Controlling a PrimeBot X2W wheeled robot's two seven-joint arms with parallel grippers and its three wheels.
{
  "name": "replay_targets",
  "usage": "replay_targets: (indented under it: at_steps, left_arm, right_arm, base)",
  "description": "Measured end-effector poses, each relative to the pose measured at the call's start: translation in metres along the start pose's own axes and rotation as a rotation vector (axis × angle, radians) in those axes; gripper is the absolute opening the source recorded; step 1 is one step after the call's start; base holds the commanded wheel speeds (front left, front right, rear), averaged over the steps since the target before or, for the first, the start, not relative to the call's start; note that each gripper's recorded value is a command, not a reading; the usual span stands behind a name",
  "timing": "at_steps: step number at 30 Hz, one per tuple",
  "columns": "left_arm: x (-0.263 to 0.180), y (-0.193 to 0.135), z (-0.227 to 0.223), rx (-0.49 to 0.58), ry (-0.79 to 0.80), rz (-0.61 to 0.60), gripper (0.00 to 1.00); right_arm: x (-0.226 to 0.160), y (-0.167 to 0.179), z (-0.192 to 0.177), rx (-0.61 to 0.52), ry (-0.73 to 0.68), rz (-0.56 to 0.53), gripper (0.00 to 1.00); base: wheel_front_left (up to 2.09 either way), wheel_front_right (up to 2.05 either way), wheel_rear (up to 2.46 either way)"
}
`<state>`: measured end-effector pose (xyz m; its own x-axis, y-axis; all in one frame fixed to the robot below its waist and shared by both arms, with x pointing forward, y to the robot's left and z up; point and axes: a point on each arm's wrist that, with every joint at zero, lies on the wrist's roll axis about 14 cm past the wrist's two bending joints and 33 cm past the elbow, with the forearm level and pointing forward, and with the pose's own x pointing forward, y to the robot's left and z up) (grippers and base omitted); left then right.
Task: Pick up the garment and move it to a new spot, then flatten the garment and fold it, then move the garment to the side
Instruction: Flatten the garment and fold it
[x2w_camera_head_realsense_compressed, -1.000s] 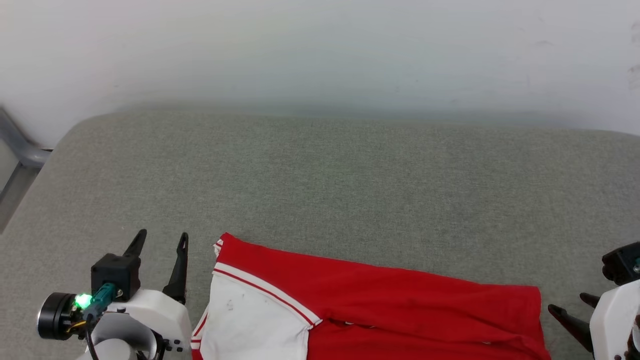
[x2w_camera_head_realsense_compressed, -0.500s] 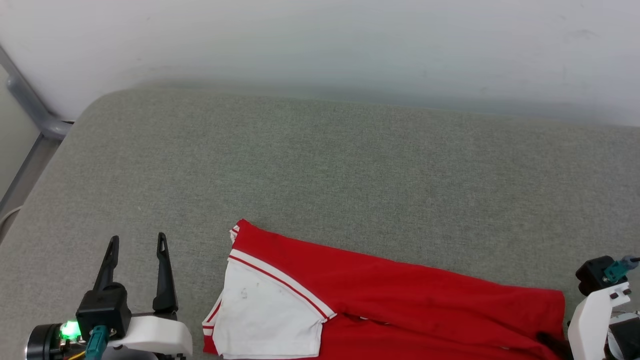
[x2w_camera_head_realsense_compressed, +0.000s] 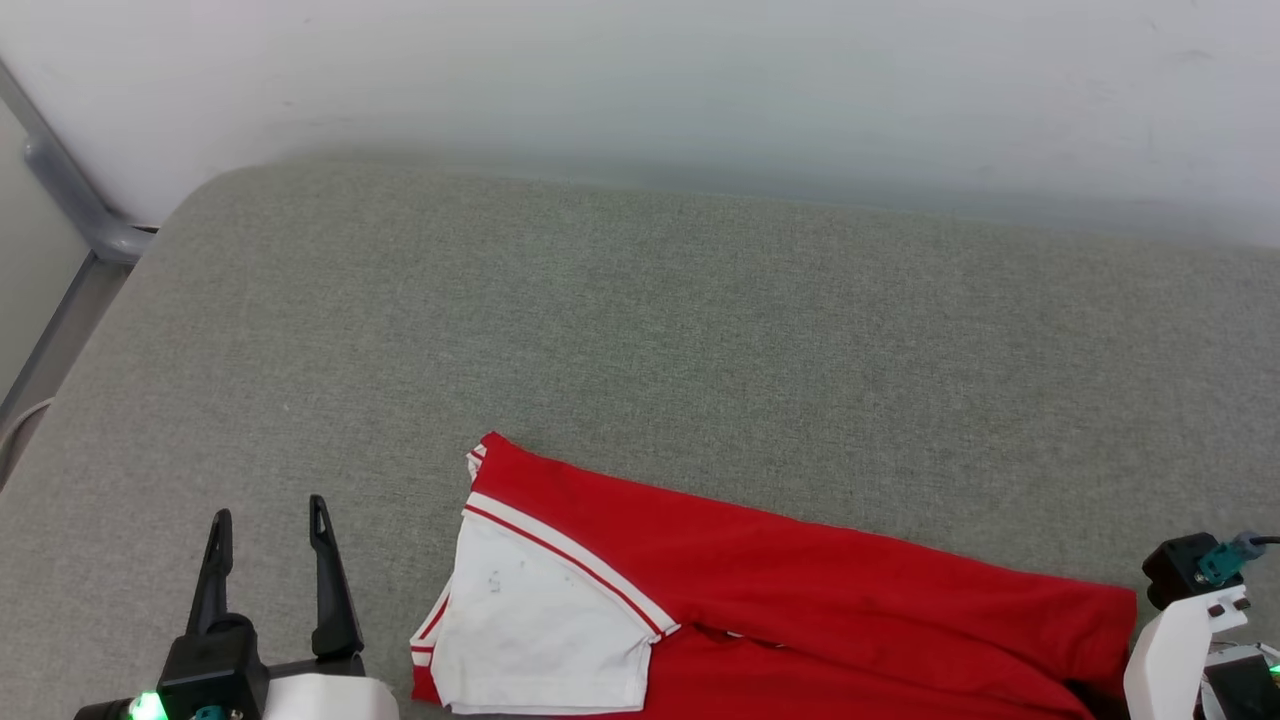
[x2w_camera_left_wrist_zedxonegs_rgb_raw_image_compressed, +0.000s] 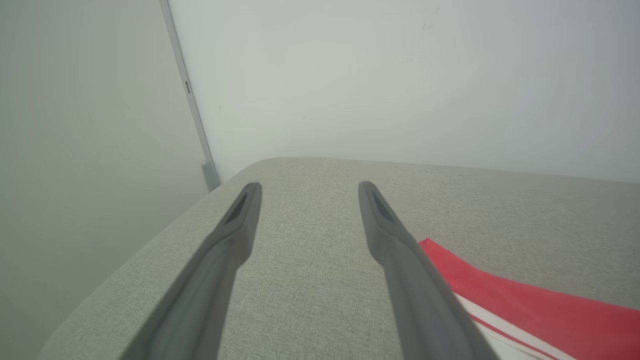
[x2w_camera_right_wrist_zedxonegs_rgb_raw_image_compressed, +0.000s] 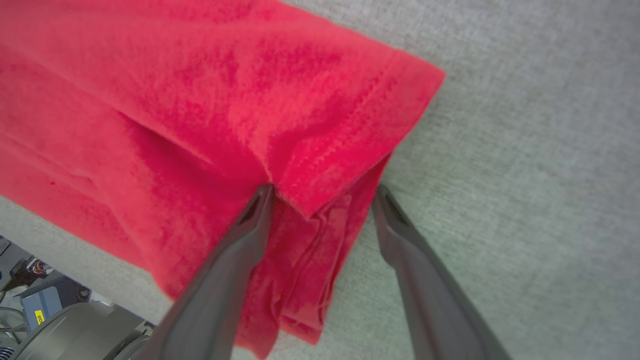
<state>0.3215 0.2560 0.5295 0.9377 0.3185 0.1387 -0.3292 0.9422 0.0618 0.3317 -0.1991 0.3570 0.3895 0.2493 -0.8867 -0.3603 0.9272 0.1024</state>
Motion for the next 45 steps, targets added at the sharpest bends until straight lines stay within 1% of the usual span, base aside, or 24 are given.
replay_targets:
  at_steps: [1, 6, 10, 15, 22, 26, 30, 33, 35, 38, 45]
  left_arm:
    - [0.000, 0.001, -0.001, 0.004, 0.001, 0.000, 1.00]
    - [0.001, 0.000, 0.002, 0.021, -0.016, -0.014, 1.00]
    - [0.002, -0.002, 0.004, 0.029, -0.028, -0.036, 1.00]
    - [0.002, -0.008, 0.004, 0.037, -0.034, -0.059, 1.00]
    - [0.003, -0.013, 0.002, 0.047, -0.030, -0.082, 1.00]
    - [0.003, -0.016, 0.001, 0.054, -0.026, -0.101, 1.00]
    - [0.002, -0.020, 0.001, 0.054, -0.026, -0.116, 1.00]
    - [0.001, -0.020, 0.002, 0.052, -0.030, -0.119, 1.00]
    - [0.001, -0.020, 0.002, 0.051, -0.032, -0.120, 1.00]
    - [-0.003, -0.019, 0.001, 0.050, -0.027, -0.125, 1.00]
    - [-0.005, -0.020, 0.001, 0.053, -0.028, -0.134, 1.00]
  right_arm:
    - [0.000, 0.000, 0.000, 0.003, -0.007, 0.002, 0.00]
    - [-0.002, 0.000, 0.003, 0.019, -0.046, 0.010, 0.00]
    - [-0.009, -0.010, 0.007, 0.039, -0.079, -0.011, 0.00]
    - [-0.022, -0.041, 0.010, 0.080, -0.111, -0.080, 0.00]
    - [-0.037, -0.092, -0.006, 0.151, -0.095, -0.212, 0.00]
    - [-0.041, -0.110, -0.012, 0.190, -0.091, -0.261, 0.00]
    - [-0.046, -0.118, -0.012, 0.212, -0.108, -0.282, 0.00]
    - [-0.048, -0.109, 0.001, 0.211, -0.158, -0.253, 0.00]
    - [-0.051, -0.099, 0.010, 0.190, -0.189, -0.225, 0.00]
    - [-0.054, -0.071, 0.024, 0.172, -0.240, -0.138, 0.00]
    - [-0.070, -0.008, 0.052, 0.047, -0.335, 0.017, 0.00]
  base:
    - [0.00, 0.00, 0.00]
    - [0.00, 0.00, 0.00]
    - [0.00, 0.00, 0.00]
    - [0.00, 0.00, 0.00]
    - [0.00, 0.00, 0.00]
    - [0.00, 0.00, 0.00]
    - [0.00, 0.00, 0.00]
    - [0.00, 0.00, 0.00]
    - [0.00, 0.00, 0.00]
    - [0.00, 0.00, 0.00]
    - [0.00, 0.00, 0.00]
